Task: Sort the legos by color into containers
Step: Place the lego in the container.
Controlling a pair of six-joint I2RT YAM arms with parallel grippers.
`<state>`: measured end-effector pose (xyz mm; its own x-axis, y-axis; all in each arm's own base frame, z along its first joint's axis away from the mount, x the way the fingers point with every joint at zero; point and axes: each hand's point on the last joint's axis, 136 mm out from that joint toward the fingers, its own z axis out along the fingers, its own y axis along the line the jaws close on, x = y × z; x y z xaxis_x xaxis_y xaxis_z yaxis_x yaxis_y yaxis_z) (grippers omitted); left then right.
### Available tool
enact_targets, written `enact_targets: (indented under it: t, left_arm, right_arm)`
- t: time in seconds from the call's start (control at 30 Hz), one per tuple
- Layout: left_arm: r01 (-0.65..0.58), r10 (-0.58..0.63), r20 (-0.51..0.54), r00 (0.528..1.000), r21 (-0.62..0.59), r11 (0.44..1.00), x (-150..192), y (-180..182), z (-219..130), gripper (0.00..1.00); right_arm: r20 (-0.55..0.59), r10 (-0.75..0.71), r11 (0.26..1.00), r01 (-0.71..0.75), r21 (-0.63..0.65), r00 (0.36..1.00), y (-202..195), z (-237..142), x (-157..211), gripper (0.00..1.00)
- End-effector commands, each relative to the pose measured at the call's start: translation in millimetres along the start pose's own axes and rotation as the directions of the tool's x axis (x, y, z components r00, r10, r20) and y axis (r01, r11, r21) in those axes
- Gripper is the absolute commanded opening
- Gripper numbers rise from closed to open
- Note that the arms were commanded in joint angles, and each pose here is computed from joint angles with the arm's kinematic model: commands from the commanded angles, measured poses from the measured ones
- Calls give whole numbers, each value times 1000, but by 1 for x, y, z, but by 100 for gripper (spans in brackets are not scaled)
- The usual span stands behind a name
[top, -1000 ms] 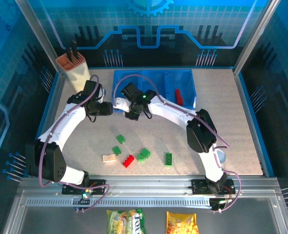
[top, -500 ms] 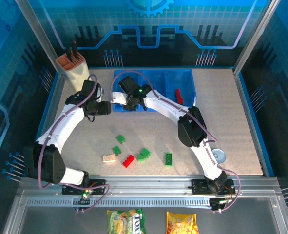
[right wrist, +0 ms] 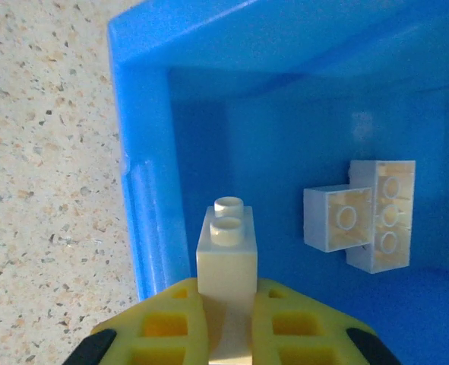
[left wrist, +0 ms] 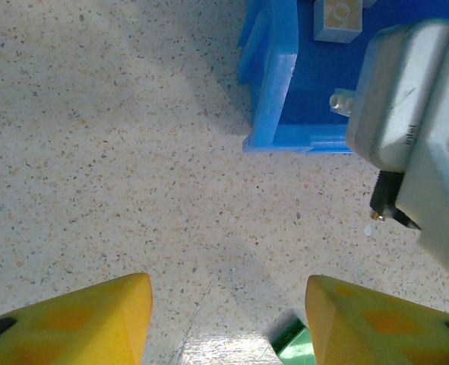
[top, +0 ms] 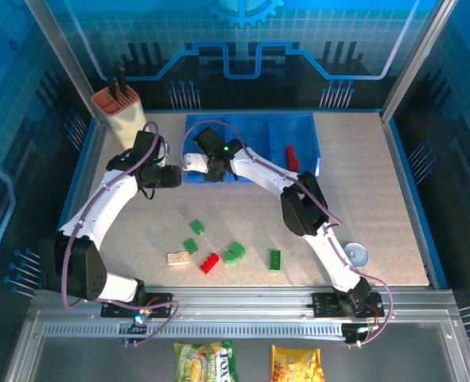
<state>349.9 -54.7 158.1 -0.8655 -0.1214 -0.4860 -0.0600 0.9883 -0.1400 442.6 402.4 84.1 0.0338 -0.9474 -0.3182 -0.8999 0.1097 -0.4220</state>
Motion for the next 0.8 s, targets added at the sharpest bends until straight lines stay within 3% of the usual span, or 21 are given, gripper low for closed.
enact_targets:
  t: [0.0,0.5,0.77]
  left_arm:
    - [17,-17,12,1000,-1,1000,2,3,-3,57]
    - [22,-22,3,1000,15,1000,2,0,-2,57]
    - [20,-20,1,1000,16,1000,2,0,-1,57]
  right_arm:
    - [-29,-14,1000,14,2,999,-5,2,7,16]
    - [26,23,1000,-23,19,999,-11,-30,-7,32]
    - [76,56,998,-59,30,996,-4,-64,-14,32]
